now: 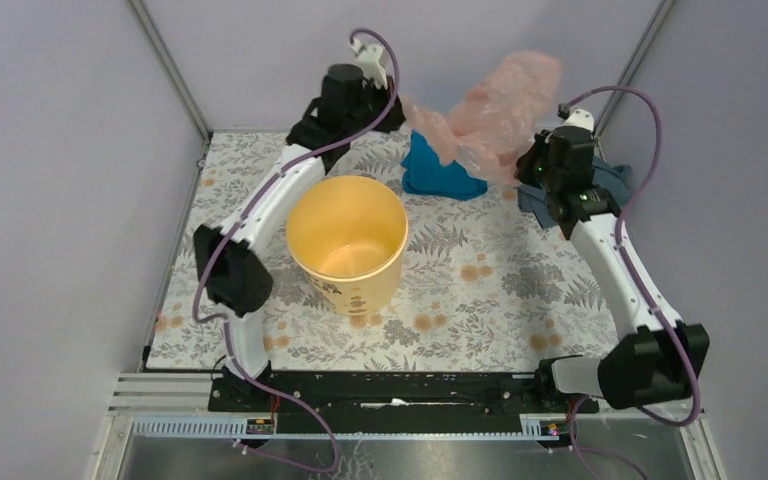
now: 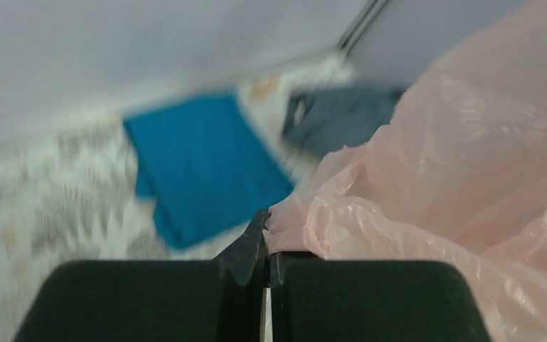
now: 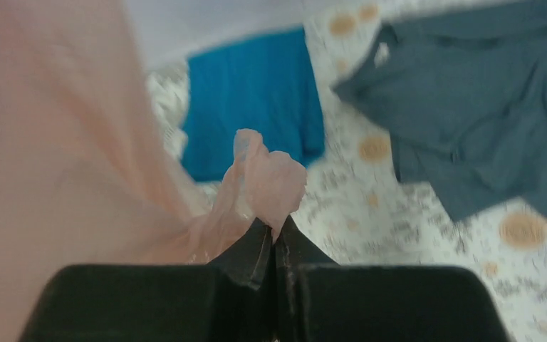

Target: Put the trash bags into the trash bin

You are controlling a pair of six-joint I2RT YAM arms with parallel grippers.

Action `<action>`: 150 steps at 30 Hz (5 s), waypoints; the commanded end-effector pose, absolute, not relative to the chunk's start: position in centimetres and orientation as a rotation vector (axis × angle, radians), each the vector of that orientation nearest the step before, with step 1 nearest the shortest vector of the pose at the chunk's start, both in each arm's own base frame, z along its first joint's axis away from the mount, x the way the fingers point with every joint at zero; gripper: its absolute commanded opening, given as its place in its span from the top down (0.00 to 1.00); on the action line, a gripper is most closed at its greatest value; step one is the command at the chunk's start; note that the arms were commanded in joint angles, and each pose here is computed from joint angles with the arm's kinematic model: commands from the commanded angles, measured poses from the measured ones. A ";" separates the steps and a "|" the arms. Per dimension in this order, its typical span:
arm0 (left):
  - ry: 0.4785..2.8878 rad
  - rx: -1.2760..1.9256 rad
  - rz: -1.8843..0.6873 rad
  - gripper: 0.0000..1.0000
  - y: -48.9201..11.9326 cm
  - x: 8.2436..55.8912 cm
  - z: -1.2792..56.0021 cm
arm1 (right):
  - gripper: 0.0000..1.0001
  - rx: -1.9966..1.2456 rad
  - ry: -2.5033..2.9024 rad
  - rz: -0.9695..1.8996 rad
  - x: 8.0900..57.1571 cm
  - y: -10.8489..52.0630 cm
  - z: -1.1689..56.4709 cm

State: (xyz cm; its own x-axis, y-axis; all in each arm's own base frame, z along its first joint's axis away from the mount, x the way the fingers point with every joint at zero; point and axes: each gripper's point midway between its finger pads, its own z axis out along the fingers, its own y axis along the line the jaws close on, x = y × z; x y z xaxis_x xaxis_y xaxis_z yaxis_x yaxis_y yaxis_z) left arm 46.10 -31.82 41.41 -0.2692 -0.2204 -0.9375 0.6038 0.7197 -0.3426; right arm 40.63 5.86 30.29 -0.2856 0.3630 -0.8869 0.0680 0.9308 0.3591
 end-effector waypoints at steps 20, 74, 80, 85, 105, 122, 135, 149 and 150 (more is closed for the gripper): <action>1.816 0.124 -0.721 1.00 -22.1 44.2 40.8 | 1.00 0.215 1.713 0.496 41.9 9.0 37.4; 1.365 0.258 -1.211 1.00 -20.6 23.6 53.9 | 1.00 -0.022 1.648 1.048 28.7 22.3 47.3; 1.380 0.287 -1.318 1.00 -22.5 24.7 53.1 | 1.00 -0.049 1.608 0.921 28.9 20.7 49.0; 1.400 0.277 -1.286 1.00 -22.4 25.2 52.0 | 1.00 -0.118 1.604 0.993 29.3 22.6 48.7; 1.815 -0.024 -0.818 1.00 -15.6 25.8 36.7 | 1.00 -0.172 1.802 0.994 29.4 27.2 40.7; 1.950 -0.103 -0.781 1.00 -14.4 23.8 30.1 | 1.00 -0.350 1.903 1.164 27.9 34.3 36.7; 2.019 -0.329 -0.580 1.00 -10.7 24.0 25.7 | 1.00 -0.149 1.948 0.955 33.7 28.8 32.9; 1.944 -0.163 -0.955 1.00 -18.1 28.2 25.8 | 0.97 -0.049 1.946 0.809 34.9 23.6 32.3; 1.931 -0.144 -0.972 1.00 -18.5 28.5 26.5 | 0.97 -0.037 1.945 0.783 35.0 22.9 32.4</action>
State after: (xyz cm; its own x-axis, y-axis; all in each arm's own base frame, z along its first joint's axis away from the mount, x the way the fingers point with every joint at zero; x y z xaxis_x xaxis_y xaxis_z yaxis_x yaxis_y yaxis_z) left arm 27.58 -16.45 25.33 -0.5292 -0.4797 -0.6999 0.2011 0.7305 -0.6527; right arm 34.57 25.65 29.13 -0.5988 0.2671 -0.7551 -0.3492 0.7613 0.5463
